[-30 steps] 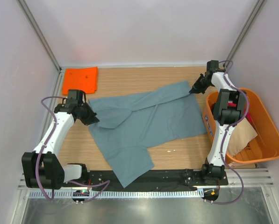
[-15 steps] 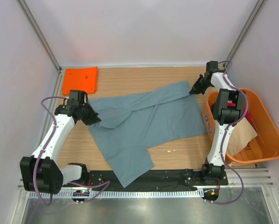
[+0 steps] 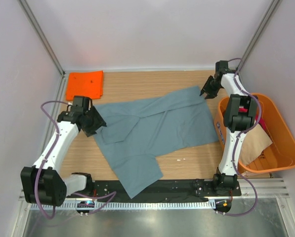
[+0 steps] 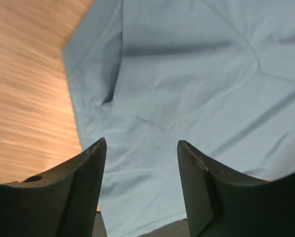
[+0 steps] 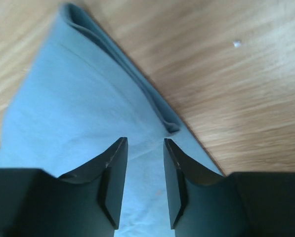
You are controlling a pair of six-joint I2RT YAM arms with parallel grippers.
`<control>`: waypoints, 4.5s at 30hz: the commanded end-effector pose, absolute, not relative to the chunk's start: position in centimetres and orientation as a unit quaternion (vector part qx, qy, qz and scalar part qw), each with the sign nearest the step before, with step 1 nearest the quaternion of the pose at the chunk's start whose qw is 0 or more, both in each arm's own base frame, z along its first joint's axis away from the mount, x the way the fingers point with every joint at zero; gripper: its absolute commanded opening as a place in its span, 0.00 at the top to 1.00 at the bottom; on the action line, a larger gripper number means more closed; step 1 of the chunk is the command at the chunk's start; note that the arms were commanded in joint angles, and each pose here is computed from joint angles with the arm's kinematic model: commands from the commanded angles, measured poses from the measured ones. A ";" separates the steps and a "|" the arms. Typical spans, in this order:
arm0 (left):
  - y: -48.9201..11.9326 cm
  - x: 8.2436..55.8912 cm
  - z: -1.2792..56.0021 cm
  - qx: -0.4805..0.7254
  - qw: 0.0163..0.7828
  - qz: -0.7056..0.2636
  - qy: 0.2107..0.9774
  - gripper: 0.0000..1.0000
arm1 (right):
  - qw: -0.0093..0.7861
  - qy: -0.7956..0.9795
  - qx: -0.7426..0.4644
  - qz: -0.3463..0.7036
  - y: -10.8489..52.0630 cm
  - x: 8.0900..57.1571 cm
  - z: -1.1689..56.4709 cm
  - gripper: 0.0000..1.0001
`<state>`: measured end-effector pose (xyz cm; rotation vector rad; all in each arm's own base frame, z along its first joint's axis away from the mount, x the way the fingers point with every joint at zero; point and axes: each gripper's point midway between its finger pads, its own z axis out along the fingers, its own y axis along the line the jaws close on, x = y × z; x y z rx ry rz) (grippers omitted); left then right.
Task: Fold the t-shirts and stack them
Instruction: Fold the tshirt
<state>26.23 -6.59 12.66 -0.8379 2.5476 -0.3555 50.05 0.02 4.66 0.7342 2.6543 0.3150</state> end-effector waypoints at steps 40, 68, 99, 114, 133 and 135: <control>-0.1 47.8 4.7 -0.143 0.245 -0.056 0.957 0.64 | 0.348 0.914 0.078 0.196 3.1 61.7 6.6 0.76; 1.3 47.0 3.8 -0.167 0.230 -0.026 0.958 0.89 | 0.346 0.918 0.105 0.165 1.7 60.9 6.1 0.67; 6.9 47.9 7.1 -0.286 0.330 0.073 0.896 1.00 | 0.410 0.882 0.202 0.114 -2.3 63.6 7.5 0.99; 5.8 48.5 4.7 -0.307 0.293 0.036 0.905 1.00 | 0.406 0.878 0.198 0.158 -0.7 64.3 6.8 0.95; -4.0 39.8 12.7 -0.168 0.302 -0.020 0.938 0.28 | 0.355 0.909 0.142 0.165 8.8 55.7 13.8 0.53; -7.4 37.4 11.8 -0.114 0.283 -0.055 0.951 0.29 | 0.340 0.906 0.118 0.223 13.8 52.9 14.1 0.53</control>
